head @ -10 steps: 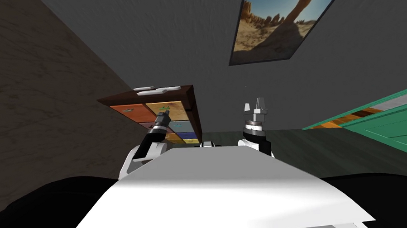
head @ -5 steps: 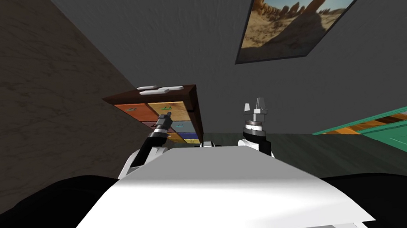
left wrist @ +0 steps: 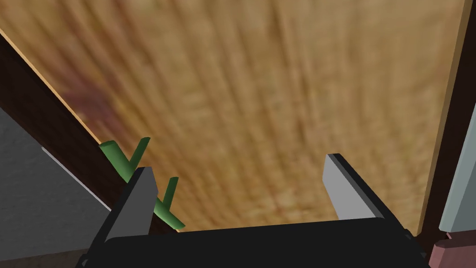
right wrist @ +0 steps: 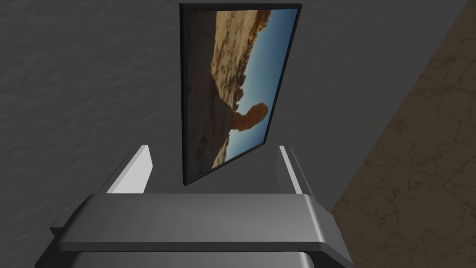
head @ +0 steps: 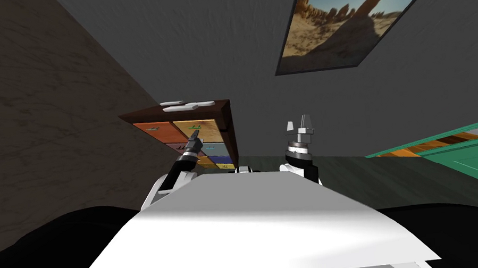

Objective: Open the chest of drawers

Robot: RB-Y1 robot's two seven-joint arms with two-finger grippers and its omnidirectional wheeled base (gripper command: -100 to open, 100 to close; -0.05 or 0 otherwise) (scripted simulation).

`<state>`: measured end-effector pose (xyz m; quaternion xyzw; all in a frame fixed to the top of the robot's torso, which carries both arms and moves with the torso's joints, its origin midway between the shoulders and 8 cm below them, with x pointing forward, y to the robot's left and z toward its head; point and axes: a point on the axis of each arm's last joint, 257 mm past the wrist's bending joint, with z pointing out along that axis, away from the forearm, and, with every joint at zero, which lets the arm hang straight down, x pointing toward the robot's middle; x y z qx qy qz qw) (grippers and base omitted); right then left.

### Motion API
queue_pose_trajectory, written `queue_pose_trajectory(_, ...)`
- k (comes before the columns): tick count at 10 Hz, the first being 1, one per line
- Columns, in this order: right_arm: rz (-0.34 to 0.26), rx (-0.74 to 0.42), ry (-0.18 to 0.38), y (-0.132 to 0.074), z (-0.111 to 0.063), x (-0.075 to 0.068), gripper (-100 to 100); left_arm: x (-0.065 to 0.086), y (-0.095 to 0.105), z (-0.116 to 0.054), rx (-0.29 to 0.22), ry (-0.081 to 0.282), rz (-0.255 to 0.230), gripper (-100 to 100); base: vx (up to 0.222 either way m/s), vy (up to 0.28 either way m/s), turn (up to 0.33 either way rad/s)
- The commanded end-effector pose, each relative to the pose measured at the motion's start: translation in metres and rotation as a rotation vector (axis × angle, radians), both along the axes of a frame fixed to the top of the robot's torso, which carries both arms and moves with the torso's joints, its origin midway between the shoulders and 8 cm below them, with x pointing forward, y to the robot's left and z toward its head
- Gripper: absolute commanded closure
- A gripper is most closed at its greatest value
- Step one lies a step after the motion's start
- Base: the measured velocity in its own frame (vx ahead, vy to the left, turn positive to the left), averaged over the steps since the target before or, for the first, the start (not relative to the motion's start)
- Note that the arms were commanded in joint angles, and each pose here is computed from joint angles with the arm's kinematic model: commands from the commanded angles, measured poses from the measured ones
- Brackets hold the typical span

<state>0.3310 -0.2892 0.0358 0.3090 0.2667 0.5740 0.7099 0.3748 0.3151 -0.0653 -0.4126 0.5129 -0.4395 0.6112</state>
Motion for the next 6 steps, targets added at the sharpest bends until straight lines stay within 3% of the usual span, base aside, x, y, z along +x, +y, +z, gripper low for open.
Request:
queue_pose_trajectory(1, 0.000, 0.000, 0.000, 0.000, 0.000, 0.000, 0, 0.004, 0.016, -0.002, -0.001, 0.025, 0.006, -100, -0.013, -0.005, -0.033)
queue_pose_trajectory(4, 0.000, 0.000, 0.000, 0.000, 0.000, 0.000, 0, 0.003, 0.026, 0.009, 0.008, 0.028, 0.001, -100, -0.014, -0.009, -0.036)
queue_pose_trajectory(6, 0.000, 0.000, 0.000, 0.000, 0.000, 0.000, 0, 0.005, 0.037, 0.007, 0.009, 0.045, 0.008, -100, -0.014, -0.015, -0.035)
